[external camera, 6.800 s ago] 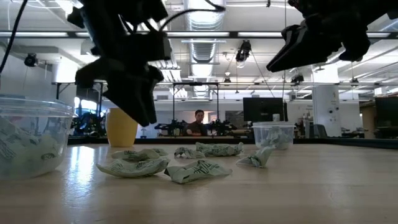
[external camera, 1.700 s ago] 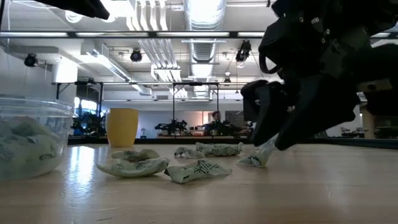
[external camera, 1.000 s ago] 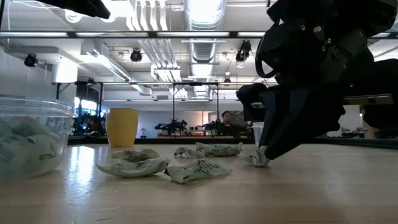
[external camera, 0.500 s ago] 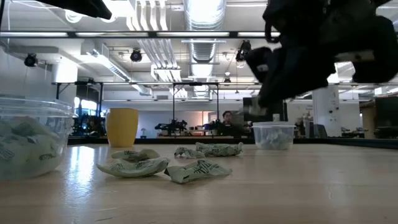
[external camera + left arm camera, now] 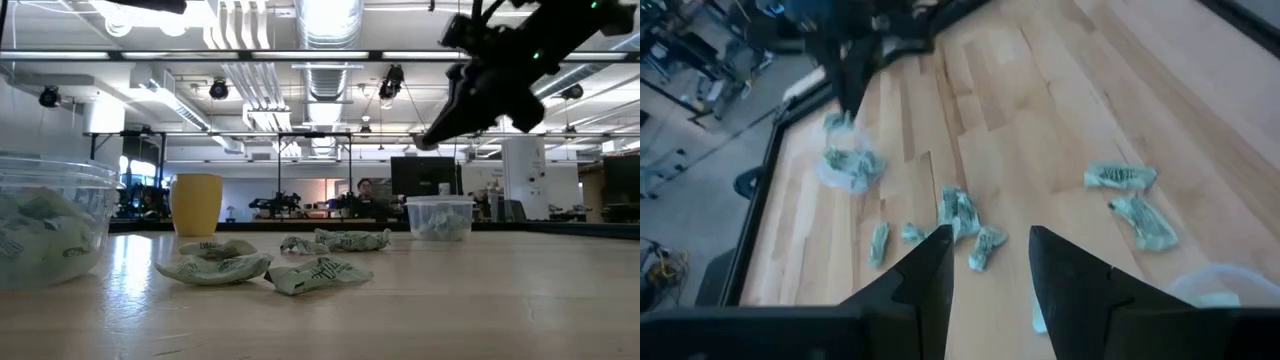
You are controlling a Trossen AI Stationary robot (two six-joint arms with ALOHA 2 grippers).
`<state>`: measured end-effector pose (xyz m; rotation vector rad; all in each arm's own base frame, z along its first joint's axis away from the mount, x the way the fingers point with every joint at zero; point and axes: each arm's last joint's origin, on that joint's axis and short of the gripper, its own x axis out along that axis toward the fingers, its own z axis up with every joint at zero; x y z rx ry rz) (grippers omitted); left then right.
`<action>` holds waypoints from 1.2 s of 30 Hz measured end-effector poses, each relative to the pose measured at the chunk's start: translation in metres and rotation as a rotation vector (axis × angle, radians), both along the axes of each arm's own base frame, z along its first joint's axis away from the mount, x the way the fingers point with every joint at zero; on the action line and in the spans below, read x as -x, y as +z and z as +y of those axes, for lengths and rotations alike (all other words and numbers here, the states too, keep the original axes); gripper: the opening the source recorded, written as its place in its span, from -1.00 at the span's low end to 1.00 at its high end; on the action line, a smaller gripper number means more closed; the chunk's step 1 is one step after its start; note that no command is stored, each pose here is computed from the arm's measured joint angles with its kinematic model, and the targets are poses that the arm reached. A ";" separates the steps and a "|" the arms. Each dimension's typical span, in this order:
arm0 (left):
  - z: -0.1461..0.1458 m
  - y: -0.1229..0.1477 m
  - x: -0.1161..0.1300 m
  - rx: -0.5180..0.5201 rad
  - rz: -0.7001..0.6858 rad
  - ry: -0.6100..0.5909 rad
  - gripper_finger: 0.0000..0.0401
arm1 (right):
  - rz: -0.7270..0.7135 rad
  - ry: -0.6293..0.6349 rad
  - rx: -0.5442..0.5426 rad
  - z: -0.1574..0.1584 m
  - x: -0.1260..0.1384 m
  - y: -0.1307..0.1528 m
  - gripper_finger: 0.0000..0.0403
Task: Pick and place Stevia / Truvia into bins
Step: Put the green stevia packet into the top transparent container
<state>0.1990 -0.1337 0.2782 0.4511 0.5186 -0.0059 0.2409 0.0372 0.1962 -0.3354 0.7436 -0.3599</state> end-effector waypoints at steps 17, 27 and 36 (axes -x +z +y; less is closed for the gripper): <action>0.001 0.000 0.000 -0.024 -0.006 0.006 -0.42 | -0.039 -0.270 -0.209 -0.059 0.014 -0.030 -0.96; 0.001 0.000 0.000 -0.024 -0.006 0.006 -0.42 | -0.053 -0.289 -0.221 -0.059 0.014 -0.030 -0.96; 0.000 0.000 0.000 -0.024 -0.006 0.006 -0.42 | -0.050 -0.290 -0.220 -0.059 0.014 -0.030 -0.73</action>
